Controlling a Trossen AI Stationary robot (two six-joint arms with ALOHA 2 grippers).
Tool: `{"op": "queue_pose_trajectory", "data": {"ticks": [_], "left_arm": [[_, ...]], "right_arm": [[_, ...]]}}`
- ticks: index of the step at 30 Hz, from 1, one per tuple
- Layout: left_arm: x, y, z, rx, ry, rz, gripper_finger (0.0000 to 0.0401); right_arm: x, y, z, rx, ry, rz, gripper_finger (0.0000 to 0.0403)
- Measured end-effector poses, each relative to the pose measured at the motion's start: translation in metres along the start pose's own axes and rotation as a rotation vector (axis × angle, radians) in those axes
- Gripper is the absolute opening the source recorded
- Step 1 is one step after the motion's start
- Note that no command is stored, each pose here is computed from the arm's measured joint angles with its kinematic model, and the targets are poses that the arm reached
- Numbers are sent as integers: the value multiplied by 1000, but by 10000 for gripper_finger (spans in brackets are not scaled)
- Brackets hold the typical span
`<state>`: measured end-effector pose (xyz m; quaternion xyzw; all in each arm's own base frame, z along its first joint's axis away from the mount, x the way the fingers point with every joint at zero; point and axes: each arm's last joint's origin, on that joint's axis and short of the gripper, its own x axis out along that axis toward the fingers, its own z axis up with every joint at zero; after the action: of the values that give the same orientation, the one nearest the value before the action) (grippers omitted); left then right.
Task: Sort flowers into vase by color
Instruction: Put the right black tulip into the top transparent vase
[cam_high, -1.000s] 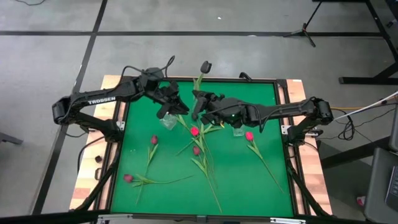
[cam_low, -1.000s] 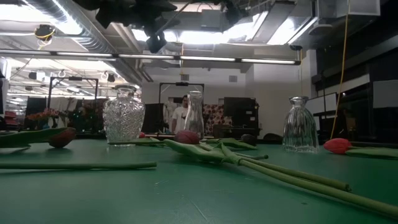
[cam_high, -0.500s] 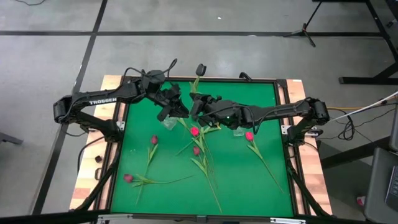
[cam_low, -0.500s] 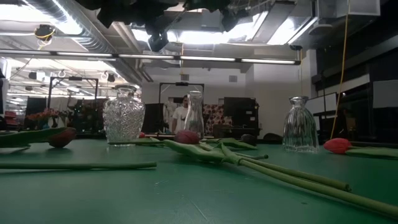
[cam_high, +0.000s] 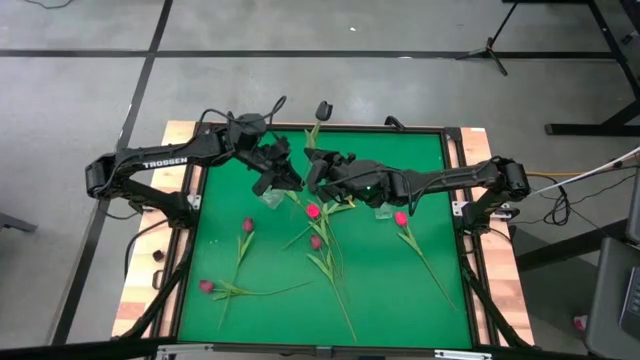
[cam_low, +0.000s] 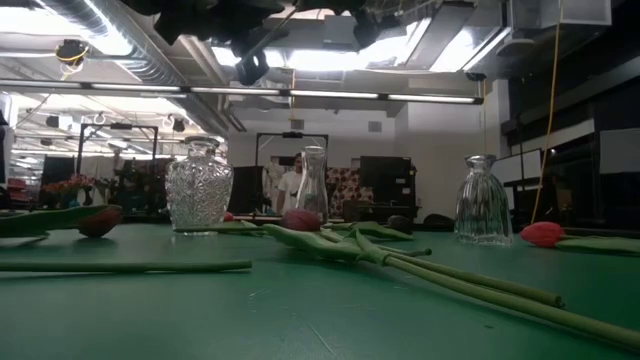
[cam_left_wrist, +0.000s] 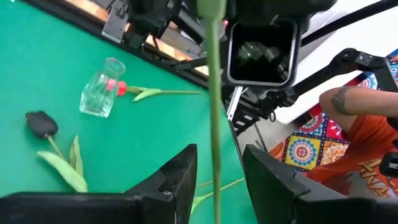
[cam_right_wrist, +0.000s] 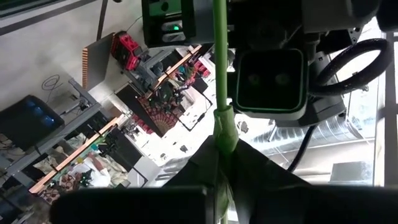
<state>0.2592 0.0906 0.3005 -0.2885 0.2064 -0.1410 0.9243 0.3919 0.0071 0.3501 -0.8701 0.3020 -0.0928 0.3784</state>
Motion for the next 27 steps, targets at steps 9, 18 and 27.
{"op": "queue_pose_trajectory", "data": {"ticks": [9, 18, 27], "left_arm": [[1, 3, -3, -8, 27, 11, 128], [1, 4, -8, -25, 61, 22, 119], [1, 4, -8, -9, 62, 21, 63]], "right_arm": [[0, -1, 1, 0, -32, -28, 26], [0, -1, 1, -1, -31, -27, 26], [0, -1, 1, -1, -45, -39, 26]]}}
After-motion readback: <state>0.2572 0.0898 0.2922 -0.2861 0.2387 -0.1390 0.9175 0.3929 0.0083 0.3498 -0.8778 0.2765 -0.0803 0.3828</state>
